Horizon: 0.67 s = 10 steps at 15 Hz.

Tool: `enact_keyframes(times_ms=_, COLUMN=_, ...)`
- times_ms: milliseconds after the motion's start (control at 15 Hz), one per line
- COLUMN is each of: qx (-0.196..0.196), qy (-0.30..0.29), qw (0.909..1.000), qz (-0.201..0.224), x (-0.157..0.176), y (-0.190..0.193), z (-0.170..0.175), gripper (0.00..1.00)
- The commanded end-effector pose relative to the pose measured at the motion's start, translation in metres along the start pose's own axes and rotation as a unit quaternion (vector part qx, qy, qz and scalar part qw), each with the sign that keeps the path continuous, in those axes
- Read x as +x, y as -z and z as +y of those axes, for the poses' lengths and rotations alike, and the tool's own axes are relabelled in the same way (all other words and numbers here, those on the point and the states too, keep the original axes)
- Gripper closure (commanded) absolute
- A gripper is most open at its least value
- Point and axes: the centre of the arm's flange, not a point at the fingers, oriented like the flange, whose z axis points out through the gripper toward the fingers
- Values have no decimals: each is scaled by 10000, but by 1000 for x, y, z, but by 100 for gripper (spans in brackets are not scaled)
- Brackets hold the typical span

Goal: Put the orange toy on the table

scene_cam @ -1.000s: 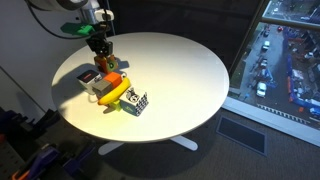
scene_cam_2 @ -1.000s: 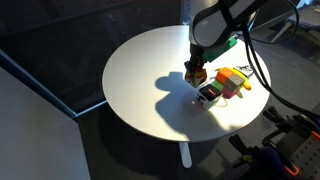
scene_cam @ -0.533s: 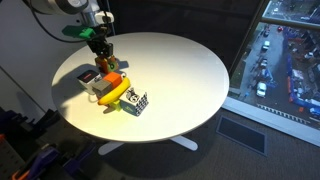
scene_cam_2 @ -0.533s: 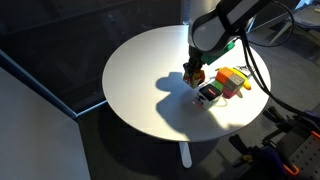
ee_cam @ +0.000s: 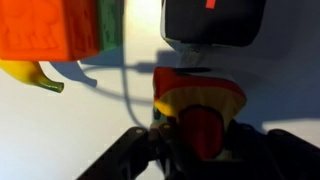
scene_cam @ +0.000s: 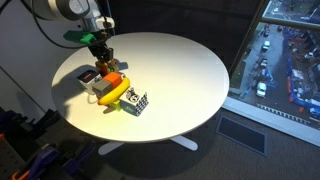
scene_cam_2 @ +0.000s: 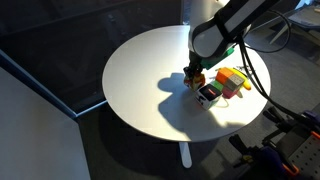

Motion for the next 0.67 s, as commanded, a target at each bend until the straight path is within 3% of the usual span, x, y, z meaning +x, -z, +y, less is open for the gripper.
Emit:
enact_keyframes(times_ms=0, qx=-40, qy=-141, qw=9999, qz=26, x=-4, y=-7, z=-2, gripper=81)
enact_keyframes(times_ms=67, qx=-46, qy=-150, qw=9999, qz=3, x=-4, y=-9, z=-2, gripper=81)
enact_keyframes(times_ms=133, qx=-56, qy=-150, qw=9999, qz=-16, x=-5, y=-11, z=-3, gripper=31)
enact_keyframes(times_ms=267, qx=-60, qy=-155, qw=9998, qz=-59, x=-6, y=-14, z=-3, gripper=24)
enact_keyframes(times_ms=467, qx=-80, qy=-195, qw=9997, qz=-126, x=-7, y=-16, z=-3, gripper=0)
enact_keyframes(times_ms=600, qx=-79, qy=-229, qw=9996, qz=-154, x=-7, y=-15, z=-3, gripper=0)
